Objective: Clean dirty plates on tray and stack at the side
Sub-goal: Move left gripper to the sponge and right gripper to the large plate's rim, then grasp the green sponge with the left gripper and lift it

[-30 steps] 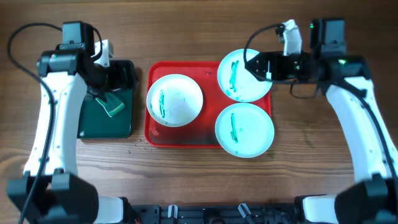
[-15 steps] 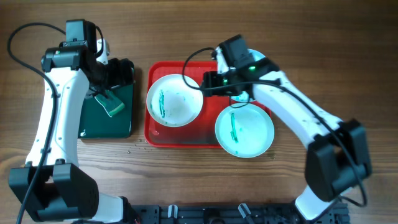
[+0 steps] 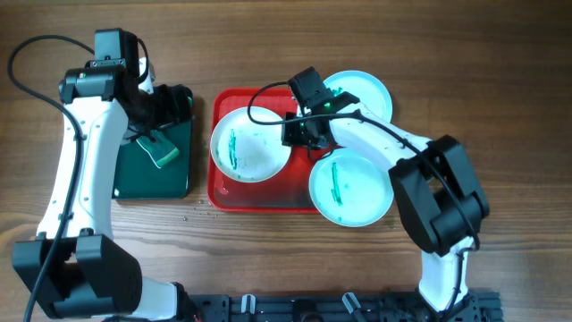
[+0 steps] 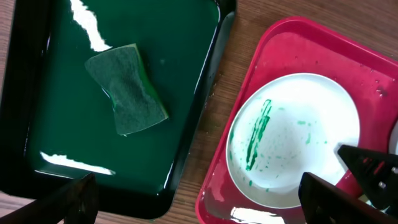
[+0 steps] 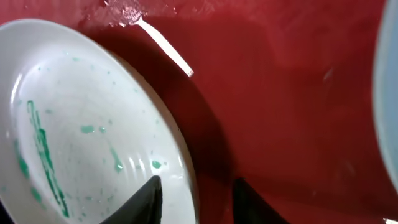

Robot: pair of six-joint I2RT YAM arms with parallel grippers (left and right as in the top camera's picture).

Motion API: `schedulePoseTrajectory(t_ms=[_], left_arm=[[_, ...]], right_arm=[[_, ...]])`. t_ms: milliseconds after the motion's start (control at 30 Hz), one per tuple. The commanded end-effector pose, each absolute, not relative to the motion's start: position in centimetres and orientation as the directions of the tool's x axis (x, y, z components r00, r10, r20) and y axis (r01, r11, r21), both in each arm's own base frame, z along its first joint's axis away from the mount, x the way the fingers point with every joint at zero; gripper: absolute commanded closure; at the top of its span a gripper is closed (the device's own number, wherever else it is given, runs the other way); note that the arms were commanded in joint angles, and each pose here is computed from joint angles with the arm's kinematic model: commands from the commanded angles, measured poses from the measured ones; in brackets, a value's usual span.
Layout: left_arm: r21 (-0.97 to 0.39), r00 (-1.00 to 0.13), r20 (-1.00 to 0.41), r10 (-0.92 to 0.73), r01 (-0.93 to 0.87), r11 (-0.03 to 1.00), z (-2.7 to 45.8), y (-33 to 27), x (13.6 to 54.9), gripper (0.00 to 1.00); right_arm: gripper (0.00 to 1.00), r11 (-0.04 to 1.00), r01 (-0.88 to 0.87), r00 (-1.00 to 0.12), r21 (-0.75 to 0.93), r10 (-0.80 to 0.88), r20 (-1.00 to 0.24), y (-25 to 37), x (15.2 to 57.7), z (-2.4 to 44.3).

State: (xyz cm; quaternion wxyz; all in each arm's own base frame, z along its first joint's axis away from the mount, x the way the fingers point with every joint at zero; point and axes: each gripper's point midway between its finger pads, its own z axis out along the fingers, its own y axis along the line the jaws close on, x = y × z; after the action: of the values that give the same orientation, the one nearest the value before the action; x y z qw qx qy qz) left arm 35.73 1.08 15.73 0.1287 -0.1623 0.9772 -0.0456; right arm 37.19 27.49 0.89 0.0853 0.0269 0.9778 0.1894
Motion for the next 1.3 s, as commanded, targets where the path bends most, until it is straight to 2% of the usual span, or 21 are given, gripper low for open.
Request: schedulePoseTrajectory(t_ms=[0, 133, 200, 300, 367, 500, 633, 767, 833, 967, 1033, 1067, 1133, 1267], left_arm=[[-0.093, -0.911, -0.211, -0.353, -0.341, 0.935, 14.5, 2.0, 36.1, 0.02], [-0.035, -0.877, -0.195, -0.439, -0.441, 0.897, 12.9, 3.8, 36.4, 0.17], [-0.031, -0.874, -0.187, -0.448, -0.451, 0.892, 12.0, 4.3, 36.8, 0.34], [-0.016, -0.873, -0.169, -0.457, -0.461, 0.887, 10.2, 4.9, 37.6, 0.48], [-0.011, -0.876, -0.158, -0.457, -0.461, 0.887, 9.2, 4.9, 37.9, 0.53], [0.008, -0.876, -0.152, -0.457, -0.464, 0.886, 6.6, 5.3, 39.1, 0.79], [0.050, -0.864, -0.145, -0.482, -0.493, 0.869, 5.4, 6.0, 39.1, 0.82], [0.115, -0.851, -0.144, -0.505, -0.521, 0.846, 5.7, 7.1, 38.1, 0.71], [0.136, -0.851, -0.138, -0.506, -0.522, 0.842, 5.7, 7.3, 37.7, 0.62], [0.141, -0.854, -0.126, -0.505, -0.520, 0.843, 5.5, 7.3, 37.5, 0.57], [0.139, -0.859, -0.130, -0.495, -0.510, 0.849, 5.3, 7.3, 37.8, 0.51], [0.139, -0.860, -0.130, -0.493, -0.508, 0.850, 5.2, 7.3, 37.9, 0.52], [0.140, -0.860, -0.128, -0.493, -0.508, 0.850, 4.7, 7.3, 38.1, 0.66], [0.154, -0.863, -0.108, -0.494, -0.505, 0.849, 3.4, 7.4, 38.1, 0.66]], right_arm=[[0.73, 0.928, 0.064, -0.984, 0.367, 0.119, -0.129, 28.4, 37.0, -0.4], [0.84, 0.934, 0.061, -0.983, 0.352, 0.117, -0.140, 28.4, 37.0, -0.5], [0.96, 0.934, 0.060, -0.983, 0.352, 0.116, -0.140, 28.4, 37.0, -0.5], [0.96, 0.934, 0.060, -0.983, 0.353, 0.116, -0.141, 28.4, 37.0, -0.5], [0.96, 0.933, 0.059, -0.983, 0.355, 0.116, -0.143, 28.4, 37.0, -0.5], [0.96, 0.930, 0.033, -0.985, 0.367, 0.093, -0.147, 28.7, 37.0, -0.4], [0.96, 0.929, 0.033, -0.985, 0.368, 0.094, -0.148, 28.8, 37.0, -0.4], [0.96, 0.928, 0.035, -0.984, 0.370, 0.096, -0.150, 28.8, 37.1, -0.3], [0.96, 0.929, 0.035, -0.984, 0.369, 0.096, -0.149, 28.8, 37.1, -0.3], [0.96, 0.928, 0.034, -0.984, 0.372, 0.097, -0.152, 28.8, 37.2, -0.3], [0.95, 0.928, 0.034, -0.984, 0.372, 0.097, -0.152, 28.9, 37.2, -0.3], [0.95, 0.927, 0.034, -0.984, 0.372, 0.097, -0.152, 28.9, 37.2, -0.3], [0.95, 0.925, 0.031, -0.983, 0.378, 0.096, -0.154, 29.0, 37.2, -0.2], [0.95, 0.925, 0.027, -0.984, 0.380, 0.092, -0.154, 29.0, 37.2, -0.2]])
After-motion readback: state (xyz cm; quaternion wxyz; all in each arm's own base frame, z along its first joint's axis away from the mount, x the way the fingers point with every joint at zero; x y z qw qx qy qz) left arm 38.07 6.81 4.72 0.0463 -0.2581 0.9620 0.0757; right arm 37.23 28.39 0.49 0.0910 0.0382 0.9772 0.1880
